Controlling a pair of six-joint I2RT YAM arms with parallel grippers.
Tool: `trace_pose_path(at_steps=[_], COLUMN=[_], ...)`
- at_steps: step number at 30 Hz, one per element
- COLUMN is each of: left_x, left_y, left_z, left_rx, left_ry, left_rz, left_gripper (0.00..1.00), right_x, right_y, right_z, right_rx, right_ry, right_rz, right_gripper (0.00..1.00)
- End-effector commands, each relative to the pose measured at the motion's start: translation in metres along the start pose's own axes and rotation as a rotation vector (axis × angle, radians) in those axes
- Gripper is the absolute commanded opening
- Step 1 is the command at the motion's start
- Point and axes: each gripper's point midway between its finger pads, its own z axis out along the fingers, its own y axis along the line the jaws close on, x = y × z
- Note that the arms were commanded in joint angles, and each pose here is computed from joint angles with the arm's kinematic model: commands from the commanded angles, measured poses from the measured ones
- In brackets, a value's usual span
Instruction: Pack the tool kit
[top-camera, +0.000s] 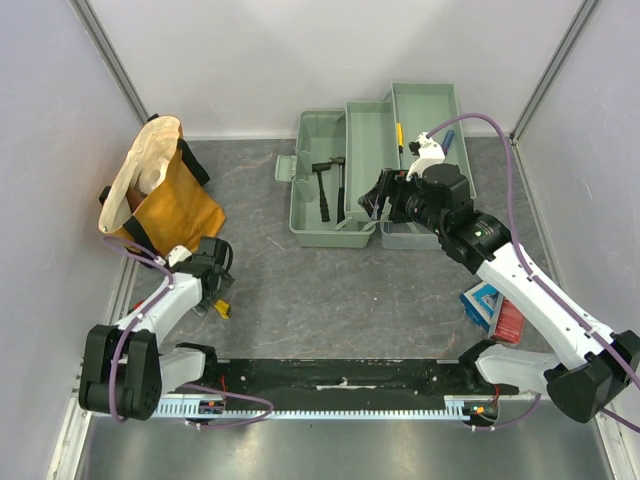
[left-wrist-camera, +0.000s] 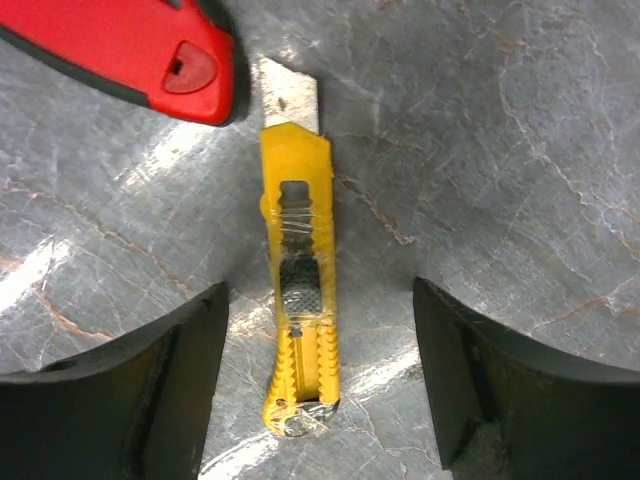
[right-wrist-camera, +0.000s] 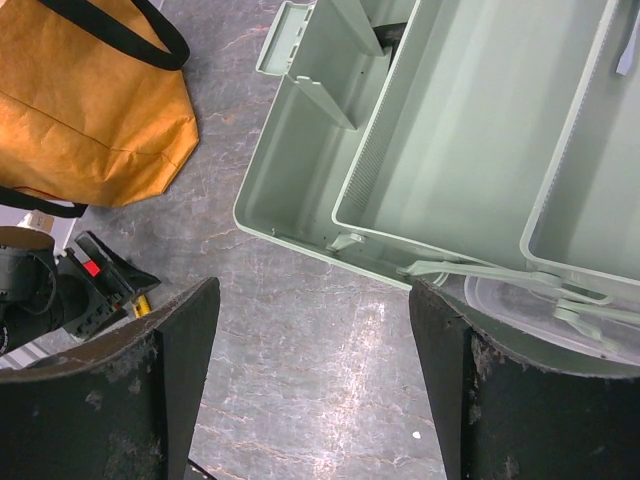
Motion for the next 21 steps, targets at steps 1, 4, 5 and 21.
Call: trace_pose_path(at_steps=[1,4,5,21], left_x=[0.043,0.053,0.053,0.0], left_y=[-0.035,-0.05,-0.054,-0.05], left_z=[0.005,-0.001,-0.004,-0.026], left_rx=[0.167,0.24,0.265,0.257], left_ry=[0.226,0.295,0.299,0.09], left_rz=[0.018,0.037,0.04,0.137], left_gripper=[0.72,0.49,0.47,0.4], right_x=[-0.018,-0.018,-0.019,-0.018], right_y=[0.006,0.006,0.006,0.007], right_z=[-0.005,-0.007,-0.007,-0.004], right_rx=[-0.01,-0.009,-0.009,-0.011], right_ry=[-0.05,-0.052,-0.055,-0.049], right_rz=[0.002,0.002,0.002,0.003], right_gripper=[0.83,0.83,0.83,0.83])
